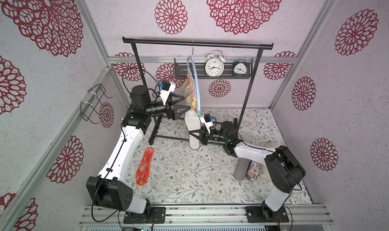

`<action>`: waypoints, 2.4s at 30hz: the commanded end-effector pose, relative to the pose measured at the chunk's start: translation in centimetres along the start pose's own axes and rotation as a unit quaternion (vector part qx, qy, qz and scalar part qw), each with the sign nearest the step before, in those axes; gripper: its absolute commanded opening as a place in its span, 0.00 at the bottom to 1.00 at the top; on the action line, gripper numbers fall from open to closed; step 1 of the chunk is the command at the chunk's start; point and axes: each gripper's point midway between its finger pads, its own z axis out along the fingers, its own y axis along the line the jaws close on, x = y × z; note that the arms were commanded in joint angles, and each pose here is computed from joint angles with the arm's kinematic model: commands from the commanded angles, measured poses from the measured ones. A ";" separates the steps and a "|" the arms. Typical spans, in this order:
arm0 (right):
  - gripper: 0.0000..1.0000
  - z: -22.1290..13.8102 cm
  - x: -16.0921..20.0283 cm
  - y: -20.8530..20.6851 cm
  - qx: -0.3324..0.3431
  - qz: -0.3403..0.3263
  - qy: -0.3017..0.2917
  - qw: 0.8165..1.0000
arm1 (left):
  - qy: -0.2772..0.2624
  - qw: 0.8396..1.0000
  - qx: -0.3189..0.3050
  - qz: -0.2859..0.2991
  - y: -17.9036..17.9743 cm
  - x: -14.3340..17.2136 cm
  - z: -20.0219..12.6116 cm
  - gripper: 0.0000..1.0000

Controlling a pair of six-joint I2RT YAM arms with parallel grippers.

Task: Take the shoe insoles off the hanger
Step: Open the clamp at the hanger, then place the insole at the center of the board.

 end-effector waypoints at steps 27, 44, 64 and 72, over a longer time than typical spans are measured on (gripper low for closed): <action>0.00 0.3 -1.9 2.8 -0.086 -0.003 0.015 0.996 | -0.012 0.994 0.093 -0.061 -0.3 -0.4 4.0 0.45; 0.00 -0.9 0.1 2.1 -0.039 0.021 0.022 0.999 | -0.013 0.997 0.037 -0.062 1.1 -0.4 4.1 0.00; 0.00 3.6 17.8 2.8 0.177 0.330 0.216 0.902 | -0.005 0.998 0.004 -0.060 1.7 -0.3 3.8 0.00; 0.00 12.0 21.4 1.3 0.175 0.413 0.223 0.866 | -0.003 0.999 -0.012 -0.052 1.9 -0.3 3.2 0.00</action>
